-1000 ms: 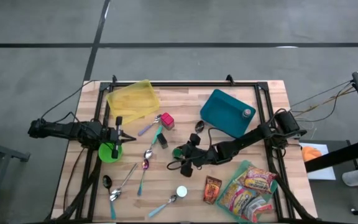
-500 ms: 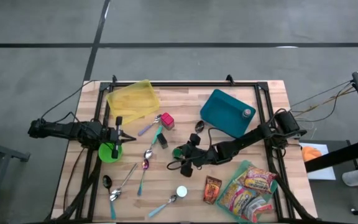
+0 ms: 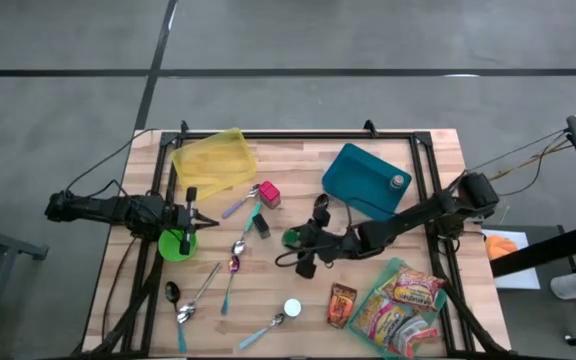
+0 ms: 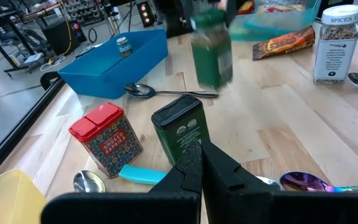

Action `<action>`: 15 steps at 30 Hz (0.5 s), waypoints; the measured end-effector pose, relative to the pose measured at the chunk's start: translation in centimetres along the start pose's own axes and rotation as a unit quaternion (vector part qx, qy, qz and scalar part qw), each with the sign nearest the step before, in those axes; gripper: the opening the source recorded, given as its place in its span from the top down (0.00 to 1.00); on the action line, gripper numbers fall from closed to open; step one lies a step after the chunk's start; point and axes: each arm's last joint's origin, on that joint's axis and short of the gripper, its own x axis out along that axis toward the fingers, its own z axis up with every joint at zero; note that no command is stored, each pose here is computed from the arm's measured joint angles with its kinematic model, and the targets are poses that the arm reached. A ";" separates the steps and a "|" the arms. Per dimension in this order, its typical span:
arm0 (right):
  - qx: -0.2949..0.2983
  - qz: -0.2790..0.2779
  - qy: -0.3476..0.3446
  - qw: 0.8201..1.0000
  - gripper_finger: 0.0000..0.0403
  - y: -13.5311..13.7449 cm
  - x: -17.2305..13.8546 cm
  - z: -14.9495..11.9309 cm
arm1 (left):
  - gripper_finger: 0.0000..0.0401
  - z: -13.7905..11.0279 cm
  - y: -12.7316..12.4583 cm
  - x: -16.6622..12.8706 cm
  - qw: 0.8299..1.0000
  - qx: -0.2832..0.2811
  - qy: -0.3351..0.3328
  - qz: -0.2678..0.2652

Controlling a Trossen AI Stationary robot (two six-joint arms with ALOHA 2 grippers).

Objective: Pick & Place Food Item
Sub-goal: Put the green seasoning bottle into the blue bin

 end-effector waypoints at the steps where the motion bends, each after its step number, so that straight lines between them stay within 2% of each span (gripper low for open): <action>1: 0.001 -0.005 -0.004 1.000 0.47 -0.2 -0.4 0.3 | 1.00 0.0 0.0 0.0 1.000 0.000 0.000 0.000; 7: 0.010 -0.025 -0.033 0.999 0.47 -1.5 -2.9 1.4 | 1.00 0.0 0.0 0.0 1.000 0.000 0.001 0.000; 15: 0.029 -0.096 -0.078 0.992 0.47 -4.5 -6.9 1.5 | 1.00 0.0 0.0 0.0 1.000 0.000 0.000 0.000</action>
